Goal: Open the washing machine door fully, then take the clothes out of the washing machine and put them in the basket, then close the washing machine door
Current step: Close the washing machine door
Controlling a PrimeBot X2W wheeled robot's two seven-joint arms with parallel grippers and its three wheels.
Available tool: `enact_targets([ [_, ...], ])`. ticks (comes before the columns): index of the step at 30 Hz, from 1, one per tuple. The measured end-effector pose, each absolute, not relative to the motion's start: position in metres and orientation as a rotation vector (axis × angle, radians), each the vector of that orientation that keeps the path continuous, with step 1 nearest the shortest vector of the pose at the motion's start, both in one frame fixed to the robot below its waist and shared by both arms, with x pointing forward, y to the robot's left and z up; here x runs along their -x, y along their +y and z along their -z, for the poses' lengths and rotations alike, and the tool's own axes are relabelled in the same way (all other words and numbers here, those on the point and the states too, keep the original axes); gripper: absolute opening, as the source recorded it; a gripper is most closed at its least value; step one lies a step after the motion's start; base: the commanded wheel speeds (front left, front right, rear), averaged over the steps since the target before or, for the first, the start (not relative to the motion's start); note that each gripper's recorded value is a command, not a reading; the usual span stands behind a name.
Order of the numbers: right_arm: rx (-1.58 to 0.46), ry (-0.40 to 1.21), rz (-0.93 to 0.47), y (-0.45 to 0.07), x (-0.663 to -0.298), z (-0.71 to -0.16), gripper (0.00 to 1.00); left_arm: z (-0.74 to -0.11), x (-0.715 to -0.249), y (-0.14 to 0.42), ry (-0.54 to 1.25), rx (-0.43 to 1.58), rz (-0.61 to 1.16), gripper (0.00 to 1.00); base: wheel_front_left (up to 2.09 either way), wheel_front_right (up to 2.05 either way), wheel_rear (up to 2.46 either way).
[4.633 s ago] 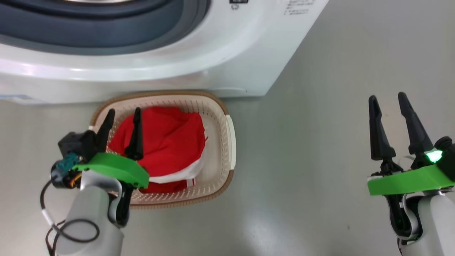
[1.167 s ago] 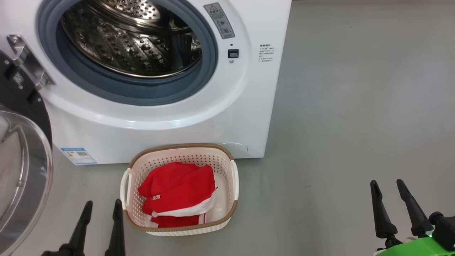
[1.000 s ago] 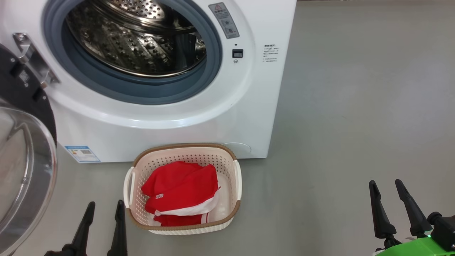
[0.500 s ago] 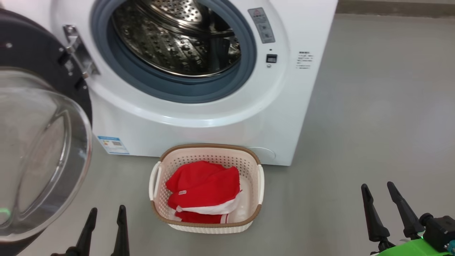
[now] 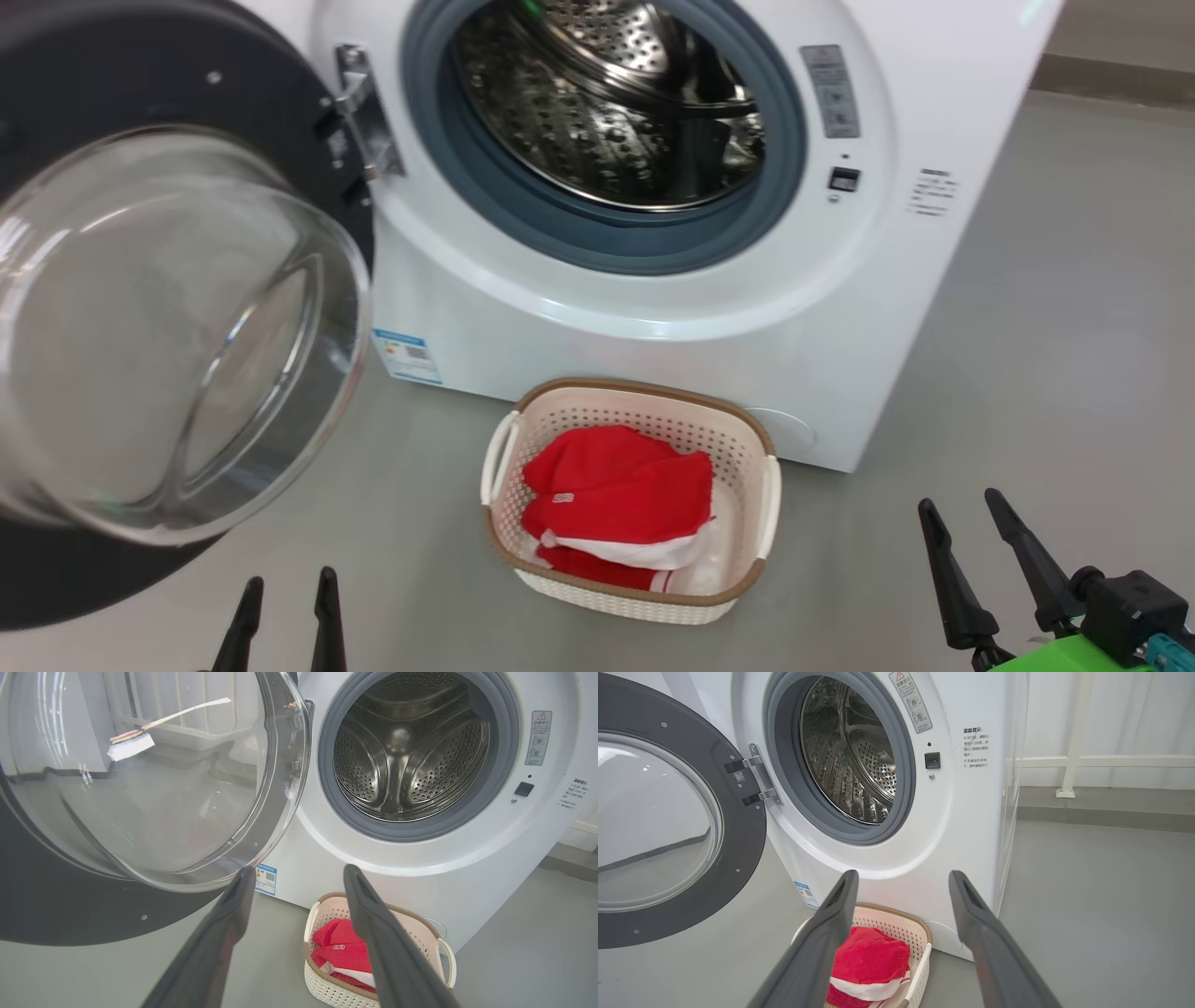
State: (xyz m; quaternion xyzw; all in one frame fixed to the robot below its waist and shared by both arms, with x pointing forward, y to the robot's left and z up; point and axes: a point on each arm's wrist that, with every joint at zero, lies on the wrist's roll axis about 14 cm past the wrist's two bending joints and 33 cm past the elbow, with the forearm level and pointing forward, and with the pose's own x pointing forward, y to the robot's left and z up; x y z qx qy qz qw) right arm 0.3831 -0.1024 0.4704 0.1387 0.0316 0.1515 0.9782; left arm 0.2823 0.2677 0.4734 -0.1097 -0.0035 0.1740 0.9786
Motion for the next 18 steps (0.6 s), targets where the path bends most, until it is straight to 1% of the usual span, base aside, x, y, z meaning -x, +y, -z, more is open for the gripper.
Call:
enact_targets([
  [18, -0.258, 0.105, -0.592, -0.01, -0.383, -0.47, 1.0, -0.47, -0.216, 0.306, -0.019, 0.234, -0.573, 1.0, 0.0, 0.0, 0.0],
])
